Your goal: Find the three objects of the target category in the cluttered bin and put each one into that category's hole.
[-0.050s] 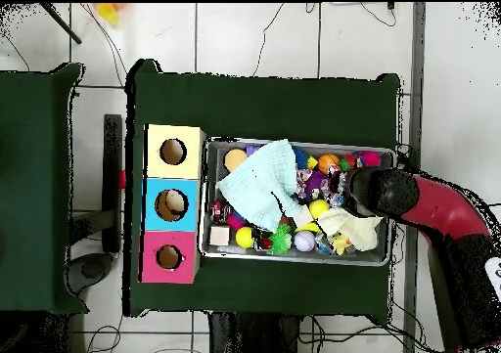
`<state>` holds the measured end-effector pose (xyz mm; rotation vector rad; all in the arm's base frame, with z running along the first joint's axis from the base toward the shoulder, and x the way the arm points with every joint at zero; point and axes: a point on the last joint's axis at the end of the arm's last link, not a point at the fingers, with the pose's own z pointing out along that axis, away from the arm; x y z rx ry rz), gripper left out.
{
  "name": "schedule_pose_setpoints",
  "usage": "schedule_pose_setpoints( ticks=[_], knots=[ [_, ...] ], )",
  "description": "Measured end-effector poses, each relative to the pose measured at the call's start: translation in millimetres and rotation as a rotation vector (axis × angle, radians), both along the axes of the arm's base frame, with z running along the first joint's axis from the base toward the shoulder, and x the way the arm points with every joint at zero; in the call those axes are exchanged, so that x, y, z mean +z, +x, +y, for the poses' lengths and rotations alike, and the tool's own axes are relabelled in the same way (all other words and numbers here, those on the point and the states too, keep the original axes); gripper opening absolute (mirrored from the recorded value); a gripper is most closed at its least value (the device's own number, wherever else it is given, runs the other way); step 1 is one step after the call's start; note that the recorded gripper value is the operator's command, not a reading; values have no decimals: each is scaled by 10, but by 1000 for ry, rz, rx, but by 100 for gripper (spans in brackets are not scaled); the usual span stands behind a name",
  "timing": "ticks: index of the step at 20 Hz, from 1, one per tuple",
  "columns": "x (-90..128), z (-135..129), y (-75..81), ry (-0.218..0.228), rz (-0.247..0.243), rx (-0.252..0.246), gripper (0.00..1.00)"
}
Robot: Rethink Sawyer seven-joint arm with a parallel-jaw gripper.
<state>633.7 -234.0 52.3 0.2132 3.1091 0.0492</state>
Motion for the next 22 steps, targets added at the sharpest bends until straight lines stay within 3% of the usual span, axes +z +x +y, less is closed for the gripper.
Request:
schedule_pose_setpoints(
  ticks=[6, 10, 19, 22],
  knots=[
    [505, -28, 47, -39, -44, -4, 0],
    [791, 40, 24, -41, -61, -13, 0],
    [1136, 318, -98, -22, -65, -20, 0],
    [1240, 565, -150, -12, -59, -2, 0]
  ],
)
